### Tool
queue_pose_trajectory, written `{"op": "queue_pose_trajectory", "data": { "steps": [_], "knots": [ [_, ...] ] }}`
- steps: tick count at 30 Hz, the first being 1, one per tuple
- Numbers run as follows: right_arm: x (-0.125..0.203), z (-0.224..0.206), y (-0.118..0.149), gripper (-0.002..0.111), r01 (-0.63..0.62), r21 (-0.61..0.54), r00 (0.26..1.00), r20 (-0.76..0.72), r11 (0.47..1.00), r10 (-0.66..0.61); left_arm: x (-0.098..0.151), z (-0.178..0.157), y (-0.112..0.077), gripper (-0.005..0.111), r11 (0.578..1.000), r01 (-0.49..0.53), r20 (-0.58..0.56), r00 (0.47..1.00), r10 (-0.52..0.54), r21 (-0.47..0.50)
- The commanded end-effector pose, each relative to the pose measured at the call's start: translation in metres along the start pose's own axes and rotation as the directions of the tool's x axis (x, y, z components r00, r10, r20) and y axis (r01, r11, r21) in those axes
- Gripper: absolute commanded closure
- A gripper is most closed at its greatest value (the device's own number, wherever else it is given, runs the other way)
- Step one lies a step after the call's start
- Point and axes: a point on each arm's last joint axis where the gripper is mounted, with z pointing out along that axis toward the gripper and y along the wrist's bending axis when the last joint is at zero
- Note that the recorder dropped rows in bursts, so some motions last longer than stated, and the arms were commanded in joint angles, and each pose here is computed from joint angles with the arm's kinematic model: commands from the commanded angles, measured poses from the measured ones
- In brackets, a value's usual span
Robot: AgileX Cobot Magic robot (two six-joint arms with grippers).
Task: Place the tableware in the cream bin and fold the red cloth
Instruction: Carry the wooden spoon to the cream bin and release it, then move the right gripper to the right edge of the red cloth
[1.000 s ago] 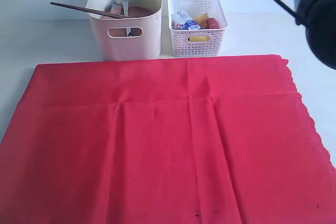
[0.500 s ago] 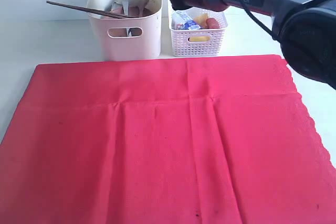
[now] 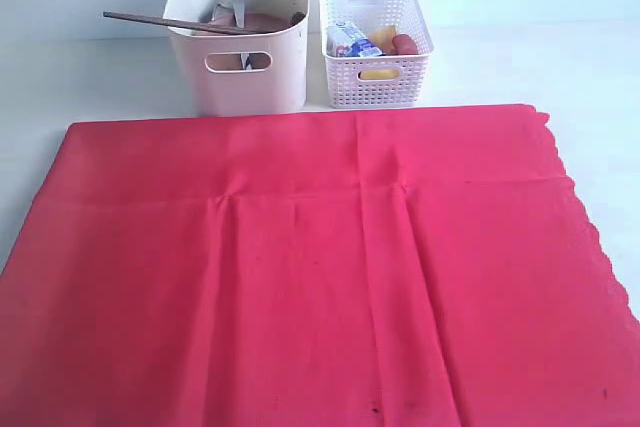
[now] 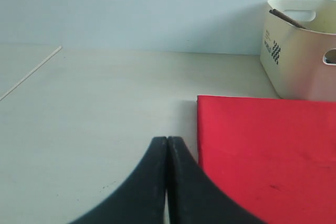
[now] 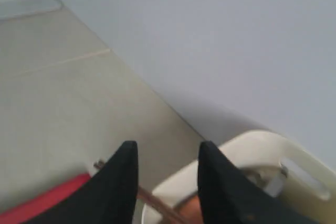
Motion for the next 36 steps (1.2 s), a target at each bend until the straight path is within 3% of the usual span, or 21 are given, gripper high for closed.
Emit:
{"op": "queue_pose_trajectory", "data": {
  "steps": [1,6,13,19,23,29,32,33,36],
  "knots": [
    [-0.005,-0.04,-0.001,0.091,0.049,0.09,0.965,-0.26,0.995,-0.025,-0.001,0.0,0.0,0.106,1.0,0.011,0.013,1.0,-0.011,0.007],
    [0.012,-0.07,0.007,0.108,0.107,0.09,0.917,-0.394,0.99,-0.064,-0.001,0.0,0.0,0.106,1.0,0.011,0.013,1.0,-0.011,0.007],
    [0.059,-0.113,0.005,0.108,0.17,0.258,0.914,-0.402,0.951,-0.055,-0.001,0.0,0.0,0.106,1.0,0.011,0.013,1.0,-0.011,0.007],
    [0.121,-0.158,-0.03,0.108,0.076,0.415,0.898,-0.424,0.906,0.119,-0.001,0.0,0.0,0.106,1.0,0.011,0.013,1.0,-0.011,0.007],
    [0.165,-0.178,-0.058,0.108,-0.051,0.54,0.863,-0.399,0.84,0.31,-0.001,0.0,0.0,0.106,1.0,0.011,0.013,1.0,-0.011,0.007],
    [0.216,-0.187,-0.068,0.108,-0.107,0.589,0.777,-0.453,0.801,0.437,-0.002,0.0,0.0,0.106,1.0,0.011,0.026,1.0,-0.011,0.007],
    [0.241,-0.178,-0.066,0.108,-0.15,0.591,0.729,-0.476,0.793,0.492,-0.011,-0.001,-0.001,0.106,0.997,0.077,0.122,0.989,-0.08,0.025],
    [0.246,-0.174,-0.066,0.108,-0.168,0.594,0.722,-0.469,0.787,0.509,-0.016,-0.002,-0.002,0.106,0.989,0.14,0.179,0.973,-0.146,0.045],
    [0.268,-0.158,-0.067,0.108,-0.254,0.614,0.673,-0.442,0.747,0.593,-0.031,-0.006,0.0,0.106,0.909,0.39,0.315,0.853,-0.417,0.146]
  ]
}}
